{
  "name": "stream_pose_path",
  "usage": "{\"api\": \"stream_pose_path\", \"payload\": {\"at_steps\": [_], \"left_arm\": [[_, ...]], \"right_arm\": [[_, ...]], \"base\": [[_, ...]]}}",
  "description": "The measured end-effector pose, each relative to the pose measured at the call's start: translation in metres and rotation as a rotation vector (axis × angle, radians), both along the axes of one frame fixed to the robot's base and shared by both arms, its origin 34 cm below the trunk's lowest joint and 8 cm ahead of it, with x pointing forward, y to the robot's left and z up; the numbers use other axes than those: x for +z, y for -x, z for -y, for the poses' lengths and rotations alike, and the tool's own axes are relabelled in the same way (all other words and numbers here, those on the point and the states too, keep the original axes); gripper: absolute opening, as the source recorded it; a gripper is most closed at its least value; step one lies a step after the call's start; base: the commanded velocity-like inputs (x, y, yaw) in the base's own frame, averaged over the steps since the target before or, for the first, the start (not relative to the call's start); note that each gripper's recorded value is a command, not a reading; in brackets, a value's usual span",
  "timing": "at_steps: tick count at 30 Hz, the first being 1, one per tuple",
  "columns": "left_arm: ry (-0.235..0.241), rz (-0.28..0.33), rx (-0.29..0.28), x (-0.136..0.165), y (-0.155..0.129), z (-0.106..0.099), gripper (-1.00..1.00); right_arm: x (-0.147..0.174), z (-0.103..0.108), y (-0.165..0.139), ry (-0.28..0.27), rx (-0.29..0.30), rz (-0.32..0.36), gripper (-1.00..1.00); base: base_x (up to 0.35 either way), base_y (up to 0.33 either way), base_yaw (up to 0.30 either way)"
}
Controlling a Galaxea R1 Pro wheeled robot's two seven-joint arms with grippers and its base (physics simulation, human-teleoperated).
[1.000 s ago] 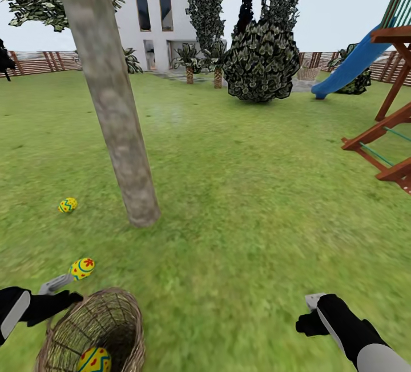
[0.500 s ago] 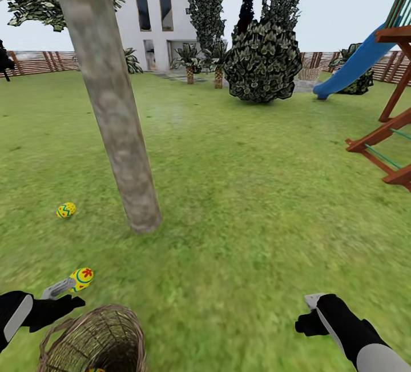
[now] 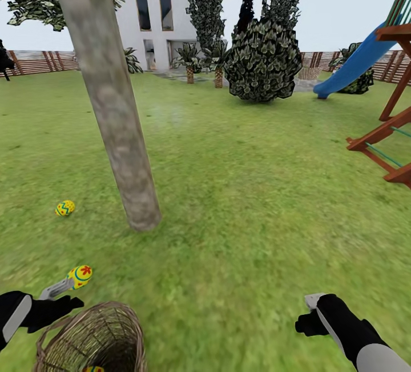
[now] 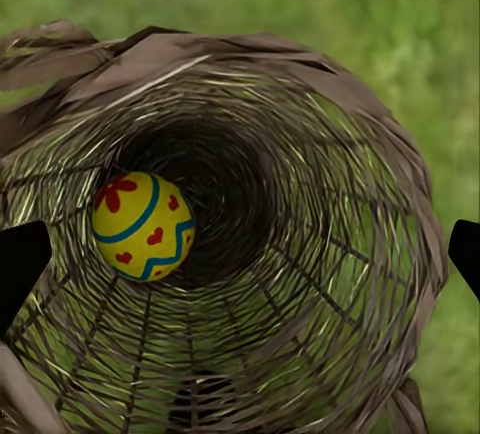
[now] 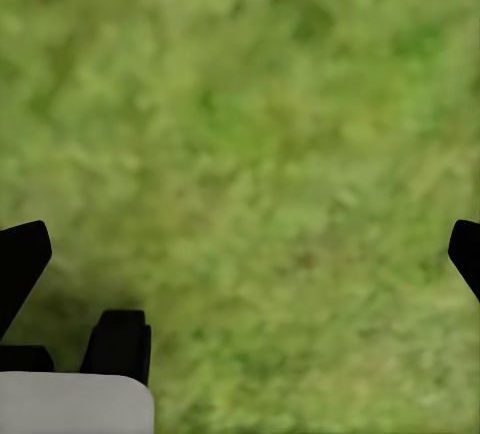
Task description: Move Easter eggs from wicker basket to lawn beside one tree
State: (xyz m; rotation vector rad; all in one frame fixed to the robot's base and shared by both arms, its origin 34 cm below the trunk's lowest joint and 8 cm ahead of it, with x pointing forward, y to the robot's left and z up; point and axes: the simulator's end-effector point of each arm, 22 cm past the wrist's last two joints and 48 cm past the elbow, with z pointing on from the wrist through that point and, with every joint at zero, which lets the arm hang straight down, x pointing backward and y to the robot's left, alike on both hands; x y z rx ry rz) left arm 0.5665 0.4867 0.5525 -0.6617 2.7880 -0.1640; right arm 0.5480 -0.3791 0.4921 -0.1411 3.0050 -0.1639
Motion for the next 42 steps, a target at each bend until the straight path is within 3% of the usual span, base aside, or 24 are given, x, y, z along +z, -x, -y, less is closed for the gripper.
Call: {"api": "stream_pose_path", "payload": {"at_steps": [10, 42], "left_arm": [[0.002, -0.032, 0.015, -0.028, 0.016, -0.005, 1.00], [0.000, -0.031, 0.013, -0.092, 0.025, -0.004, 1.00]], "right_arm": [[-0.019, 0.001, 0.002, 0.001, -0.002, 0.001, 1.00], [-0.082, 0.005, 0.011, 0.004, -0.006, 0.002, 1.00]], "base": [[0.000, 0.000, 0.000], [0.000, 0.000, 0.000]]}}
